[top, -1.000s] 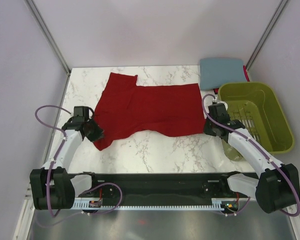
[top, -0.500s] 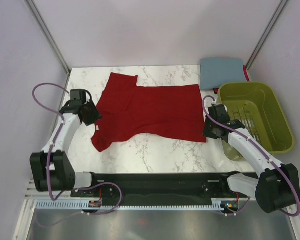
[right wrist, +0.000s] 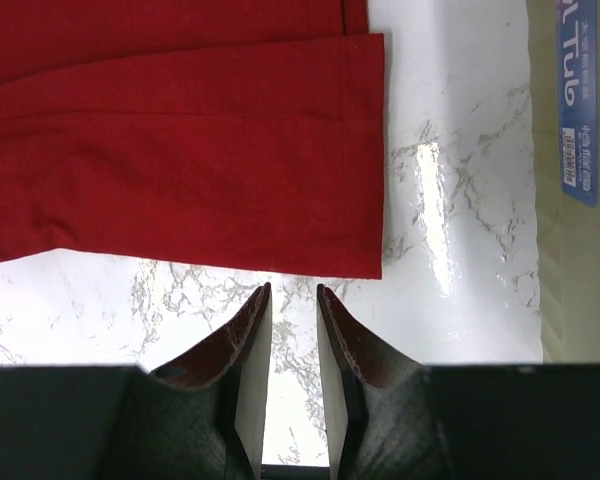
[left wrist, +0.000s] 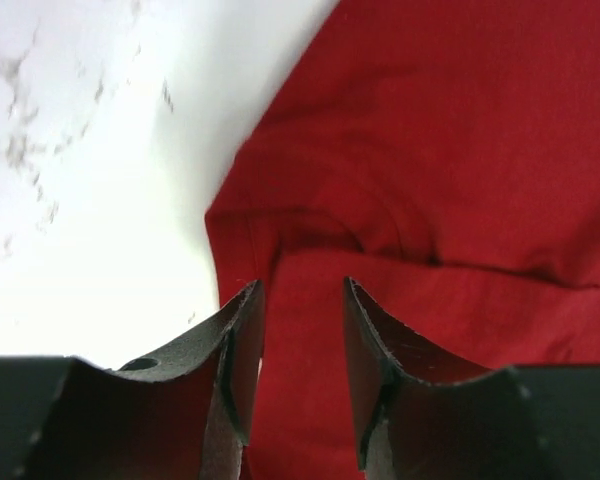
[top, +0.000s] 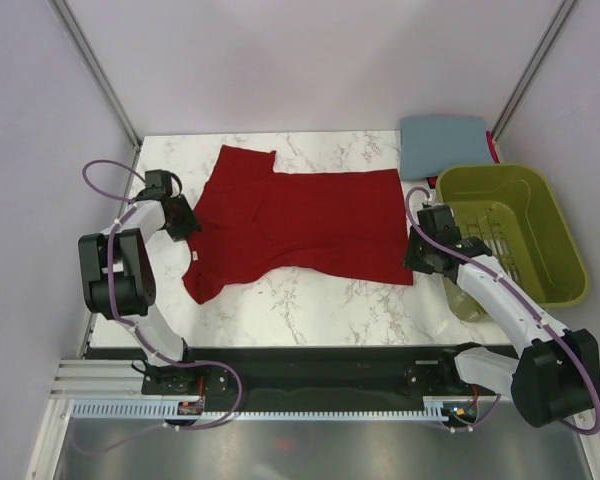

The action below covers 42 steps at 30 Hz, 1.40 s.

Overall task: Fold and stack the t-shirts
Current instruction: Flatten the tshirt out

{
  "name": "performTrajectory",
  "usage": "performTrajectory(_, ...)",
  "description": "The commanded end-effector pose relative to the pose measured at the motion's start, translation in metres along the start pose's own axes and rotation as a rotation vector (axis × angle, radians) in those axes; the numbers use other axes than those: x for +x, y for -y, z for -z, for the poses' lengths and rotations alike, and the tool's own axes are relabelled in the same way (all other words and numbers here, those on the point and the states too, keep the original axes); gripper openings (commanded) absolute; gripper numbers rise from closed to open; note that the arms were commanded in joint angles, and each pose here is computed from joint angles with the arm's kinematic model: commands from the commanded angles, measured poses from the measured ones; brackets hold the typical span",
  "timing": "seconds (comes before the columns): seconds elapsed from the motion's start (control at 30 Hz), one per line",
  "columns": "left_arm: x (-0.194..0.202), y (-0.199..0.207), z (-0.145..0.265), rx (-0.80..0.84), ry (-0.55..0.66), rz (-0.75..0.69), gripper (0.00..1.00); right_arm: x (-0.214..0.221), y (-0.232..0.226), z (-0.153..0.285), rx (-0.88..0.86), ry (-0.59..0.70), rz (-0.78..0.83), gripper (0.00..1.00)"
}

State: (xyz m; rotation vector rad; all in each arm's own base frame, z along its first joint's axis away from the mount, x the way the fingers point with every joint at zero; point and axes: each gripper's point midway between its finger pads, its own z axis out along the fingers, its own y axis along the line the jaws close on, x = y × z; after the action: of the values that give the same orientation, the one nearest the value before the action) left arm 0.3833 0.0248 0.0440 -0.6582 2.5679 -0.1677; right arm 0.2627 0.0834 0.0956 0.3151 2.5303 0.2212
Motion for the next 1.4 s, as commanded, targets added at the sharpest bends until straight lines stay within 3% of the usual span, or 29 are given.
performTrajectory(0.0,-0.024,0.015,-0.010,0.066,0.050,-0.041,0.43,-0.021,-0.012,0.006,-0.040,0.058,-0.001,0.32)
performTrajectory(0.23,-0.030,0.012,-0.022,0.048,0.047,-0.075,0.37,-0.023,-0.013,0.002,-0.034,0.051,0.005,0.31)
performTrajectory(0.7,-0.036,-0.004,-0.018,-0.045,0.077,-0.101,0.38,-0.025,-0.017,-0.006,-0.038,0.042,0.002,0.30)
performTrajectory(1.07,-0.020,0.000,-0.030,-0.021,0.013,-0.116,0.27,-0.025,-0.018,-0.004,-0.045,0.043,-0.012,0.31)
performTrajectory(1.37,-0.015,0.001,-0.016,-0.022,0.016,-0.142,0.31,-0.027,-0.021,0.000,-0.062,0.051,-0.023,0.32)
